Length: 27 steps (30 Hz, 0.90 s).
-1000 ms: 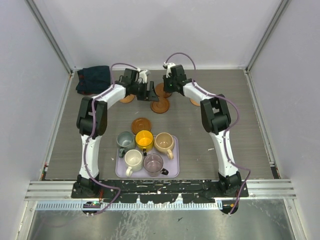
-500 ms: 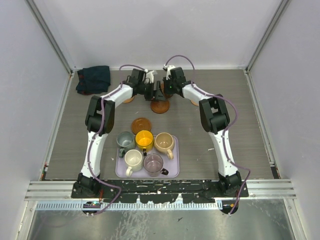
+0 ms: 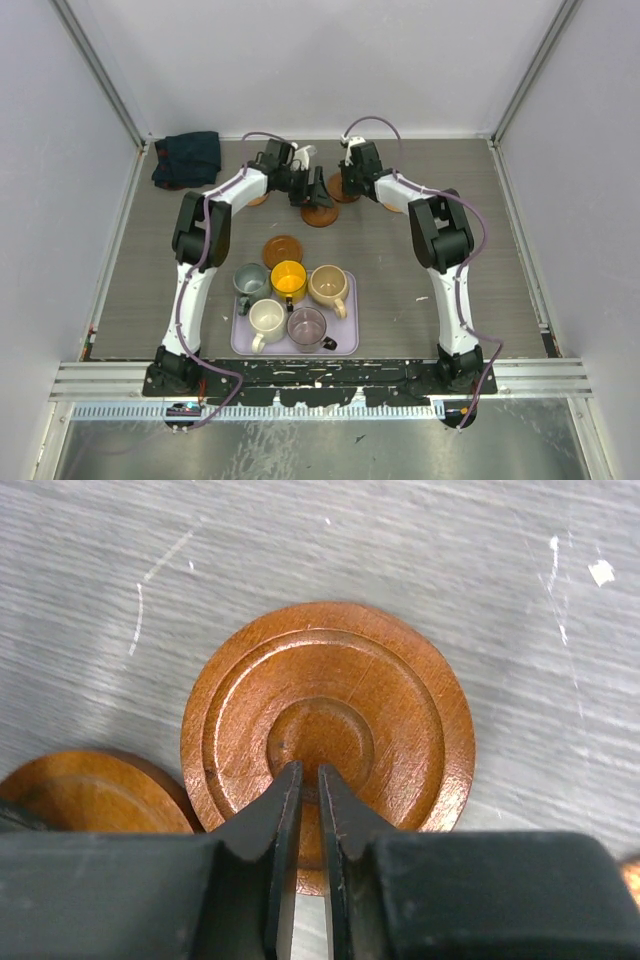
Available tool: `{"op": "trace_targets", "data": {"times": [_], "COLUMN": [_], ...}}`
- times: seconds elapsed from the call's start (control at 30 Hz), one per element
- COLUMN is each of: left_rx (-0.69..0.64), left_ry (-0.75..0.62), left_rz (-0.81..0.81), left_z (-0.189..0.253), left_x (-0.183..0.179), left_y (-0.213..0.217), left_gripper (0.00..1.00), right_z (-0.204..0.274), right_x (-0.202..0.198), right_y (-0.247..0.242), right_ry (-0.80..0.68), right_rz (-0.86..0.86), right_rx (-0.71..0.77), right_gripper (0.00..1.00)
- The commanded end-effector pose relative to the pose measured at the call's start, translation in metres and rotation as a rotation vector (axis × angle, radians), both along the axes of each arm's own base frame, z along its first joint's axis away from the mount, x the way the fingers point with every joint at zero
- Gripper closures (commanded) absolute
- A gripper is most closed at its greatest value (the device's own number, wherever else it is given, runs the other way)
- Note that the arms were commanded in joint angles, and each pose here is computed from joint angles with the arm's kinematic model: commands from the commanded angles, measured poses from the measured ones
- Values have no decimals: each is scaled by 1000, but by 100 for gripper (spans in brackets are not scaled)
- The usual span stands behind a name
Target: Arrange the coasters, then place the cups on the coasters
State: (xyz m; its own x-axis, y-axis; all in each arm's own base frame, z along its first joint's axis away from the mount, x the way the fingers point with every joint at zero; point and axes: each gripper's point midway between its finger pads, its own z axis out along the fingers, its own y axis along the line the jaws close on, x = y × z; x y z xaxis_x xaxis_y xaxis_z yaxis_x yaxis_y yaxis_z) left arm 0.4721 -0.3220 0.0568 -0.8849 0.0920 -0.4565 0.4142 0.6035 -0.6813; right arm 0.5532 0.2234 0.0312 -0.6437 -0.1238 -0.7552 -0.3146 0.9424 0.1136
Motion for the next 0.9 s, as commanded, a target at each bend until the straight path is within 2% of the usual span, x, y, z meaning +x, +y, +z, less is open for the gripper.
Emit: {"op": "trace_targets", "data": {"times": [0.0,0.33,0.87], "left_rx": [100,162,209], "left_ry": [-35,-88,-100], "left_rz": [65,168,221], "left_z": [5,11,7], "left_x": [14,51,69], "left_y": [16,34,65], "left_gripper": [27,27,27], "right_z": [-12,-14,1], "right_x": [-32,-58,-52], "right_y": [-29,-34,-14], "right_ry": [98,136,114], "right_rz": [-68,-73,-51], "right_rx": [-75,-63,-29], "right_gripper": [82,82,82]}}
